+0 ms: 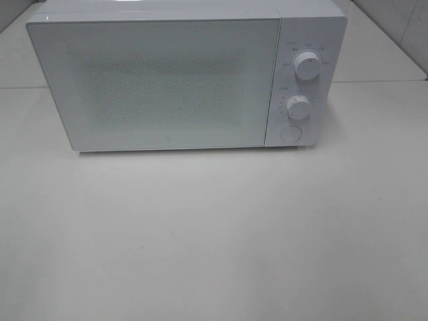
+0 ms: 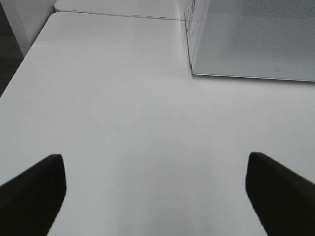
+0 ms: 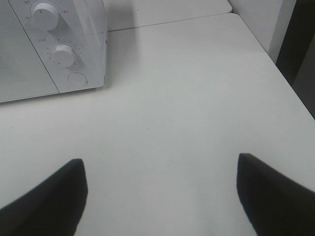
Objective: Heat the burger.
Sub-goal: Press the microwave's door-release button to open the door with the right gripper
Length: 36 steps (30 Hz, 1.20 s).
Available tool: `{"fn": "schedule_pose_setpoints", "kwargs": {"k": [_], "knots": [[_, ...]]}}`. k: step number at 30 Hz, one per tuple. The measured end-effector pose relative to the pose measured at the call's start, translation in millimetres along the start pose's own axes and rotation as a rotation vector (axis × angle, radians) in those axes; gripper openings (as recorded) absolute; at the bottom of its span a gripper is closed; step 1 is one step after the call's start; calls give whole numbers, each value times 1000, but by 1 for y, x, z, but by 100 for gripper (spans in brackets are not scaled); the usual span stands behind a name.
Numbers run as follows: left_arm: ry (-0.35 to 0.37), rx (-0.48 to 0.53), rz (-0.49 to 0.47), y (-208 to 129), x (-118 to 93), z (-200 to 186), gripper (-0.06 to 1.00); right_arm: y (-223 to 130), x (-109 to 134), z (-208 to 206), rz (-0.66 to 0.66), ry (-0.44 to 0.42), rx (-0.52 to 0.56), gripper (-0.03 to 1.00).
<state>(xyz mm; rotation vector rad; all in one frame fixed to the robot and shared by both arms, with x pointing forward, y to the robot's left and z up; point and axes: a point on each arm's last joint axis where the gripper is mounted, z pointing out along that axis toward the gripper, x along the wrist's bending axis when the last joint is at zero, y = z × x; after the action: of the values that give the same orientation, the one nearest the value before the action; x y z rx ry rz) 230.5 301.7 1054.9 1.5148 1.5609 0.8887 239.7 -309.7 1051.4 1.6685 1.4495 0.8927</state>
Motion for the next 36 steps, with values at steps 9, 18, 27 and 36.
{"fn": "schedule_pose_setpoints", "kwargs": {"k": [9, 18, 27, 36], "knots": [[0, 0, 0, 0, 0, 0, 90, -4, -1, -5, 6, 3, -27, 76], [0, 0, 0, 0, 0, 0, 90, -4, -1, -5, 6, 3, -24, 76], [0, 0, 0, 0, 0, 0, 90, 5, 0, -11, 4, 13, -95, 76], [0, 0, 0, 0, 0, 0, 90, 33, 5, 4, -24, 22, -187, 76]]}}
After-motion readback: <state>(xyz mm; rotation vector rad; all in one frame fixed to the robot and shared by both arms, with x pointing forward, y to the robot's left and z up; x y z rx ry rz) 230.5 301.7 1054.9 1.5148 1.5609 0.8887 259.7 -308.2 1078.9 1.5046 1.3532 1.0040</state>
